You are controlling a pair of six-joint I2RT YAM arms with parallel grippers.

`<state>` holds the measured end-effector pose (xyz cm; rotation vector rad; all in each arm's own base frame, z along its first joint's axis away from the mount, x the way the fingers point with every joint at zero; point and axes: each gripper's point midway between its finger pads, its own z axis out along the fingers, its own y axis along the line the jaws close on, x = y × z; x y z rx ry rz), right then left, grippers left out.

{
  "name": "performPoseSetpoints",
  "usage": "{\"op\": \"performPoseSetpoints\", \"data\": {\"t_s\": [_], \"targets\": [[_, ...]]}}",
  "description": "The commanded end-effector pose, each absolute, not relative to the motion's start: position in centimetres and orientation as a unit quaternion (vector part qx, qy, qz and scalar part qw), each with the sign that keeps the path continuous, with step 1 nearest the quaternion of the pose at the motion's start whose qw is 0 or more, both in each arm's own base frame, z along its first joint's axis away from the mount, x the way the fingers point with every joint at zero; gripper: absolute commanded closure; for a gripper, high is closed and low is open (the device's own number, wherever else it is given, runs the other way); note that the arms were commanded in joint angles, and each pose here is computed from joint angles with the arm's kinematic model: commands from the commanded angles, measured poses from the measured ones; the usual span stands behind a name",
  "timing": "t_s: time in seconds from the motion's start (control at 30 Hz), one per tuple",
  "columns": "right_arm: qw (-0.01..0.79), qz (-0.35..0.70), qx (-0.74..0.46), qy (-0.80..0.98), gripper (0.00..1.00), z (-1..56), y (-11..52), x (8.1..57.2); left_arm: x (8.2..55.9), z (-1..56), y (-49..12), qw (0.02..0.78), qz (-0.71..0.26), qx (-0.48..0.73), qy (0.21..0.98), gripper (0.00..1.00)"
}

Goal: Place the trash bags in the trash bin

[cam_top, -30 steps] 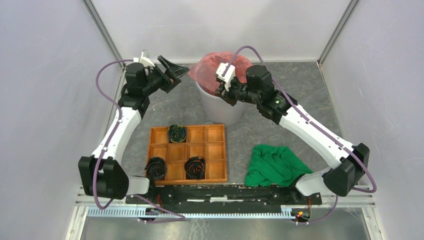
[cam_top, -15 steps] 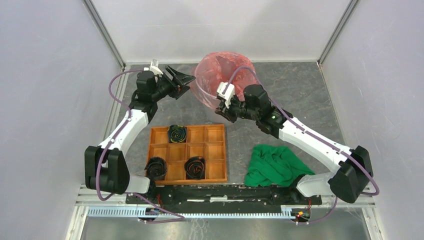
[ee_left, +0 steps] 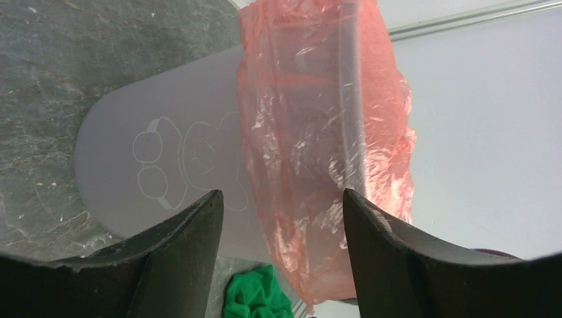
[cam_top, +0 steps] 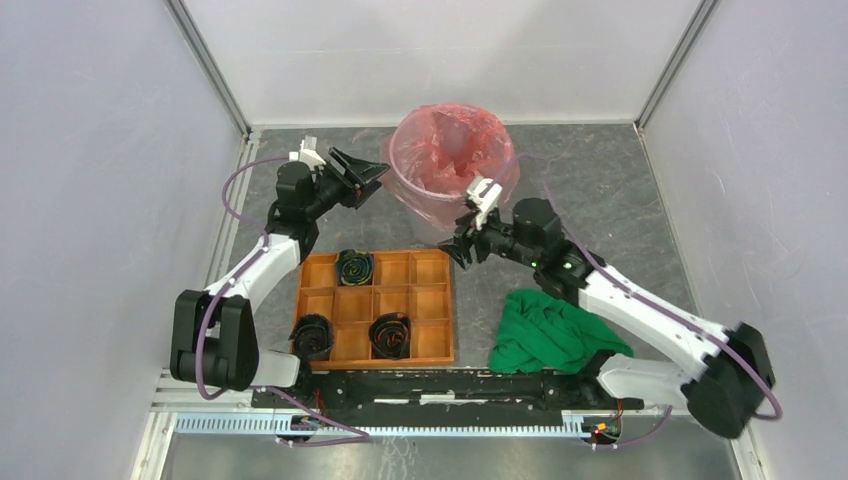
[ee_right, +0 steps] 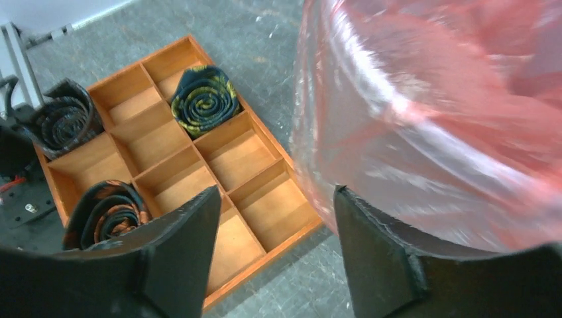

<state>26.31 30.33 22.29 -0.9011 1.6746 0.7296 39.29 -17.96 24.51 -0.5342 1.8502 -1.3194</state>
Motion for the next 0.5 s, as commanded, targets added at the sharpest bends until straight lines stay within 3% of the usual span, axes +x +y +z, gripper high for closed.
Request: {"op": "performPoseSetpoints", "data": {"t_s": [0.0, 0.13, 0.27, 0.47], "targets": [[0.588, 0.304, -0.308, 0.683, 0.25, 29.4, 26.5, 24.9, 38.9, 25.0, -17.7, 0.403, -0.529, -0.208, 0.717, 0.29], [0.582, 0.336, -0.272, 0.688, 0.15, 30.9, 23.7, 24.3, 38.8, 24.4, -17.7, 0.396, -0.532, -0.211, 0.718, 0.33], [0.584, 0.364, -0.183, 0.702, 0.06, 32.0, 19.4, 27.5, 38.9, 23.7, -17.8, 0.392, -0.533, -0.213, 0.719, 0.38], [0.565, 0.466, -0.094, 0.674, 0.03, 33.7, 16.6, 31.0, 39.2, 23.4, -18.4, 0.377, -0.552, -0.204, 0.716, 0.48]]}}
